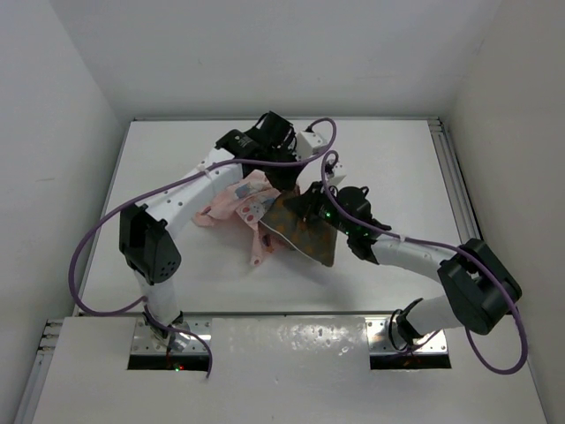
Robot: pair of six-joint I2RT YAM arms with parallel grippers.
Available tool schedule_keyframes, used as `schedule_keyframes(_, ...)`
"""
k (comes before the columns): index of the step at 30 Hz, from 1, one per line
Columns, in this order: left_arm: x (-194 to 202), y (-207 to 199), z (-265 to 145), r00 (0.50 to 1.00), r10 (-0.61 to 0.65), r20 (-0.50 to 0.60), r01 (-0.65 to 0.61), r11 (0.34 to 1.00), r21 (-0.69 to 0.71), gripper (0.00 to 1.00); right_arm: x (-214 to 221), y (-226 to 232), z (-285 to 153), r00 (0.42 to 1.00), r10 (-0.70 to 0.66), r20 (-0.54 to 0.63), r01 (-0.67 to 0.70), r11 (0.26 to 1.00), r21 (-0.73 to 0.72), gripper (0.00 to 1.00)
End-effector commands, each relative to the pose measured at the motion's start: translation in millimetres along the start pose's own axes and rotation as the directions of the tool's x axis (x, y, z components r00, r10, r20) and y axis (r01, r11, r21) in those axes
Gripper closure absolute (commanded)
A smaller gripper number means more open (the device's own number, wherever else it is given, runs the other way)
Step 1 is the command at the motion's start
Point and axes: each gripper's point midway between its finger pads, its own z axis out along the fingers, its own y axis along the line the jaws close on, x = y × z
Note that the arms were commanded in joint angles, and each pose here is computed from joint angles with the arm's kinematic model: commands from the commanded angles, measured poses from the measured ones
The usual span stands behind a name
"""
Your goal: Put the pillow into the pillowcase
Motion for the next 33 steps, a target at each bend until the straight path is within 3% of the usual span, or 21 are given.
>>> schedule_keyframes(1,-26,-38,-18,0.991,0.070,0.113,-0.091,0.976,0.196,1.00,-60,19,-4,0.969,-0.029,0.246,0.035,0.999,-0.020,1.00)
schedule_keyframes(3,-21,-48,-21,0.991,0.064,0.118,-0.093,0.962,0.258,1.00,-74,6,-6,0.944,-0.014,0.330,0.001,0.999,0.039,1.00)
schedule_keyframes(5,-15,-45,-21,0.992,0.045,0.119,-0.077,0.958,0.278,1.00,-88,12,-9,0.924,0.025,0.380,-0.029,1.000,0.005,1.00)
schedule_keyframes(13,6,3,-10,0.997,-0.009,0.072,-0.001,0.991,0.135,1.00,-117,32,-32,0.888,0.001,0.460,0.005,1.000,-0.013,1.00)
schedule_keyframes(19,0,-11,-10,0.996,0.005,0.094,-0.024,0.979,0.203,1.00,-110,25,-34,0.883,0.041,0.467,-0.035,0.999,-0.020,1.00)
schedule_keyframes(24,-8,-54,-18,0.987,0.033,0.155,-0.092,0.913,0.397,1.00,-111,17,-19,0.870,0.040,0.491,-0.045,0.999,-0.002,1.00)
schedule_keyframes(27,-14,-71,-24,0.980,0.029,0.196,-0.121,0.871,0.476,1.00,-92,-2,3,0.895,0.033,0.444,-0.059,0.997,0.045,1.00)
schedule_keyframes(30,-14,-64,-19,0.980,0.034,0.198,-0.121,0.887,0.445,1.00,-60,-31,19,0.925,0.045,0.377,-0.093,0.989,0.111,1.00)
schedule_keyframes(31,-6,-54,-12,0.986,0.026,0.162,-0.090,0.910,0.405,0.79,-42,-44,20,0.941,0.050,0.336,-0.103,0.984,0.143,0.95)
schedule_keyframes(33,1,-35,-8,0.990,-0.001,0.142,-0.047,0.940,0.337,0.51,-28,-47,18,0.956,0.055,0.288,-0.100,0.984,0.144,0.69)
